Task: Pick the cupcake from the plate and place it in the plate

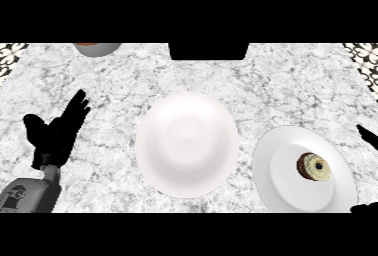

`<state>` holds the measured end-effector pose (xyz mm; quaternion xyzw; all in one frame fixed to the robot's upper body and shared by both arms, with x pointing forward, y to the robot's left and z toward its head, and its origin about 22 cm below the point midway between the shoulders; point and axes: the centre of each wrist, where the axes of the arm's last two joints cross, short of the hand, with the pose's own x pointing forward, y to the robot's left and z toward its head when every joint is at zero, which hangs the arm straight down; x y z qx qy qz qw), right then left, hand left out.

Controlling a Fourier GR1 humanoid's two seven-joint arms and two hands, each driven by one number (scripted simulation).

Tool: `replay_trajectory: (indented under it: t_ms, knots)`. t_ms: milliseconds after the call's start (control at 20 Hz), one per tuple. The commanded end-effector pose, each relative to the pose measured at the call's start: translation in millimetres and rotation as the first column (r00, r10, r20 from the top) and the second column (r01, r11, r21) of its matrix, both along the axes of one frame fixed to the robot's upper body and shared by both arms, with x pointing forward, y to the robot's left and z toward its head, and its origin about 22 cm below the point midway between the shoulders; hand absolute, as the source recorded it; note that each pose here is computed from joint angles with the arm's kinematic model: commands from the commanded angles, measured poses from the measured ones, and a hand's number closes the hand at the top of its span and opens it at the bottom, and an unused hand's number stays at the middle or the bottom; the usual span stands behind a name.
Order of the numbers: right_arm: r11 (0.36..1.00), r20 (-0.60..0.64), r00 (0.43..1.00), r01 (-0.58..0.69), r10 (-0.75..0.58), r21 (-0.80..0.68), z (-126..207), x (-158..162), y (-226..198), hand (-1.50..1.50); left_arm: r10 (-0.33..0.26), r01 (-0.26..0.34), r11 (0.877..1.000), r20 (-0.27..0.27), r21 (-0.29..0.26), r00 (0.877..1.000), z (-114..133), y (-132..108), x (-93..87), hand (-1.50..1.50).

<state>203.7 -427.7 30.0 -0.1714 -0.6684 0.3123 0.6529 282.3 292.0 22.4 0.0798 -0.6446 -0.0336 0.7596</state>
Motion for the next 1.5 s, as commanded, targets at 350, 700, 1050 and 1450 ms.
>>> replay_trajectory:
  t_ms: [350,700,1050,1450]
  knots:
    - [0.971,-0.137,0.990,-0.013,-0.020,-0.240,5.6,19.2,26.8,-1.50,-0.001,0.001,1.000,-0.004,-0.014,1.000,-3.2,-23.6,-2.2,0.00]
    - [0.947,-0.250,0.968,-0.098,0.019,-0.307,12.1,17.2,45.7,-1.50,0.007,-0.007,1.000,0.016,0.007,1.000,2.3,12.0,2.4,0.00]
    - [0.936,-0.278,0.961,-0.095,-0.004,-0.340,-6.3,42.6,53.4,-1.50,0.006,-0.006,1.000,0.007,0.001,1.000,-17.2,1.5,-12.2,0.00]
    - [0.921,-0.289,0.957,-0.109,-0.005,-0.375,-16.8,49.0,76.3,-1.50,-0.001,0.001,1.000,0.002,0.014,1.000,-0.9,1.4,1.5,0.00]
